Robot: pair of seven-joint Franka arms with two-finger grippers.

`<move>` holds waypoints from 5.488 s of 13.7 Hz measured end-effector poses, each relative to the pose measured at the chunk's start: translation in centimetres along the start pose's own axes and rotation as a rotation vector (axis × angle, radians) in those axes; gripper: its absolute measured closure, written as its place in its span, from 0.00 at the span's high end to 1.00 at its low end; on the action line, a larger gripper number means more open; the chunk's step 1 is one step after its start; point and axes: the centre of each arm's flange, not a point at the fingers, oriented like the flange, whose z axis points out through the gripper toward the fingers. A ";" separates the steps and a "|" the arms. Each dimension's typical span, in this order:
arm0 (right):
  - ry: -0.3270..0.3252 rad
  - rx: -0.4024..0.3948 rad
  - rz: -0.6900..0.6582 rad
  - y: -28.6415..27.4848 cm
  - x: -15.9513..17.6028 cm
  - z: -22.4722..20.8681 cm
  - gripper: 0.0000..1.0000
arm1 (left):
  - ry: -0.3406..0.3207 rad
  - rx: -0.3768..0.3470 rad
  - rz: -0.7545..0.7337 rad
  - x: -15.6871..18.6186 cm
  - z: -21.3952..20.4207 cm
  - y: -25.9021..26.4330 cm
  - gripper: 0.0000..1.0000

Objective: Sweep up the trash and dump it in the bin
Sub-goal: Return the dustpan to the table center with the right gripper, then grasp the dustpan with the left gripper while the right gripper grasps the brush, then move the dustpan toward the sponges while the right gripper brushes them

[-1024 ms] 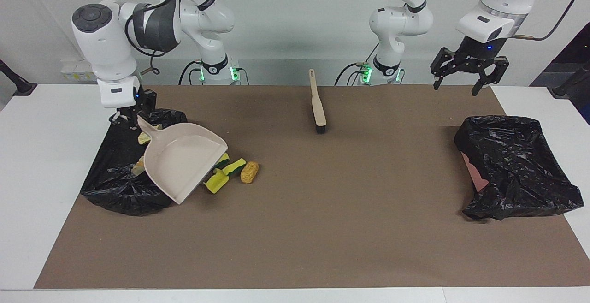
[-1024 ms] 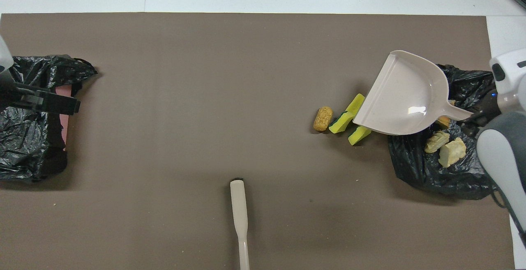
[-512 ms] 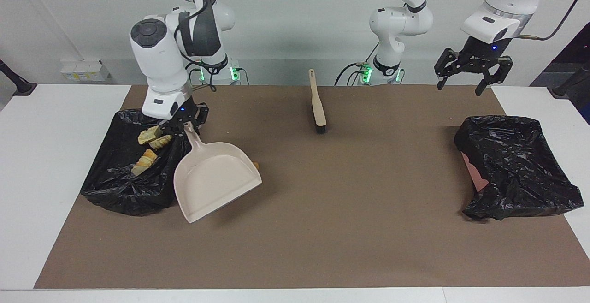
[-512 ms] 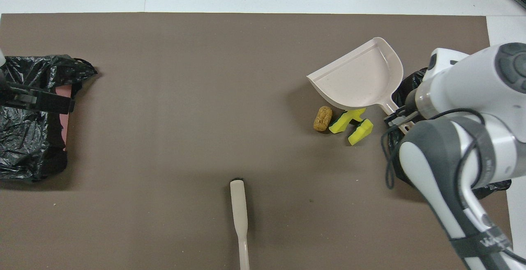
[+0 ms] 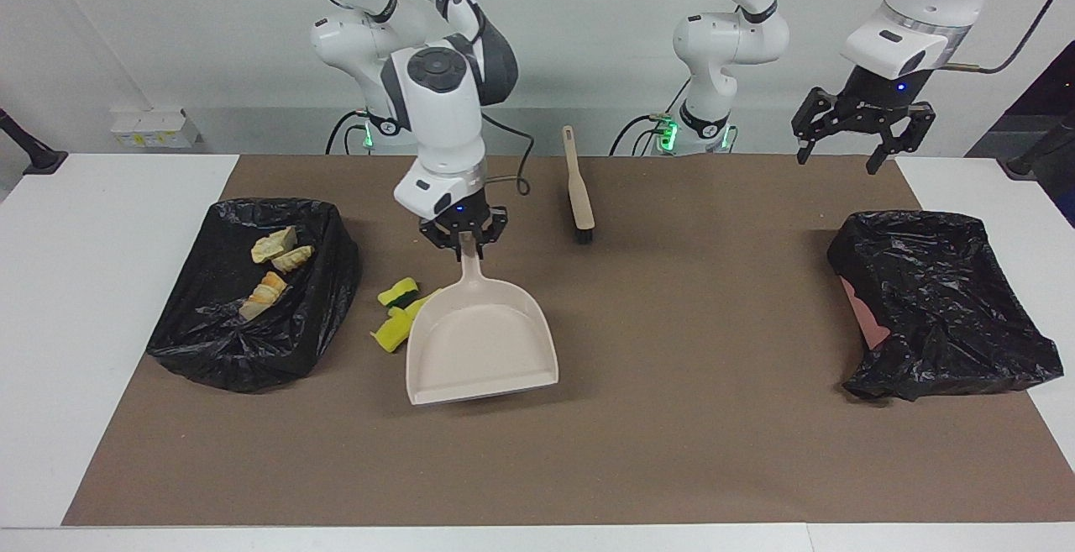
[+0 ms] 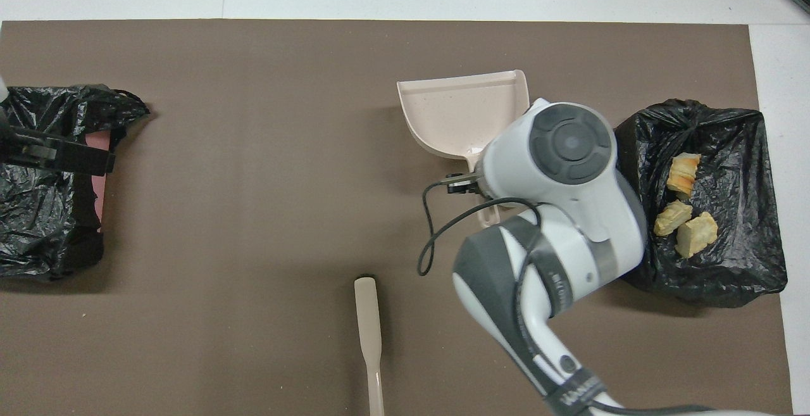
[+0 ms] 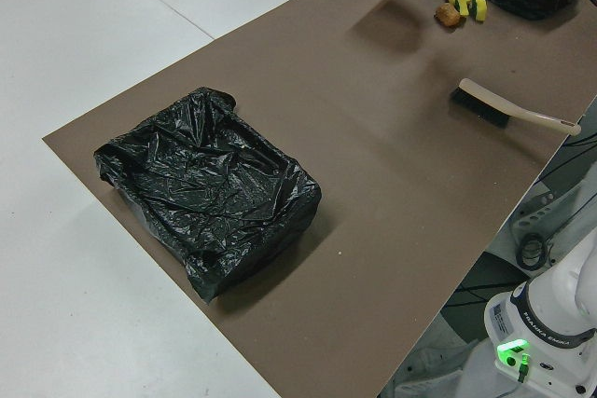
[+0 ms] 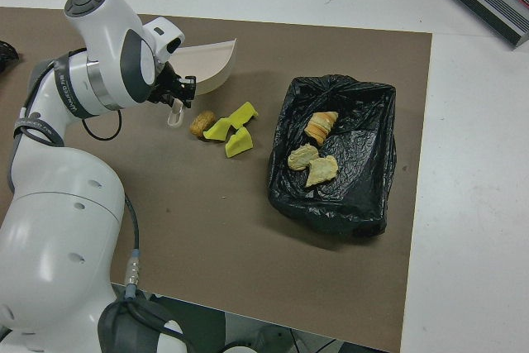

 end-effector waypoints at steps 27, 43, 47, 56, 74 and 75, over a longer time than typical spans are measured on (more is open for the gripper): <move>-0.018 0.001 -0.128 7.2 5.3 -10.7 1.00 | -0.001 0.000 0.000 0.0 0.0 0.0 1.00; -0.137 0.084 -0.068 -5.2 -15.3 -1.9 1.00 | 0.028 -0.060 0.019 2.7 13.4 21.3 1.00; -0.112 0.096 -0.030 -11.4 -21.2 1.9 1.00 | -0.010 -0.070 0.025 3.8 21.4 25.5 1.00; -0.153 0.040 0.006 -16.8 -26.6 8.9 0.92 | -0.027 -0.071 0.033 1.6 30.6 26.8 1.00; -0.252 0.013 0.058 -15.1 -26.0 8.4 0.25 | 0.028 -0.080 0.040 1.8 30.3 26.4 0.32; -0.260 0.010 0.076 -14.3 -25.2 7.5 0.25 | 0.034 -0.080 0.054 1.9 30.0 26.2 0.32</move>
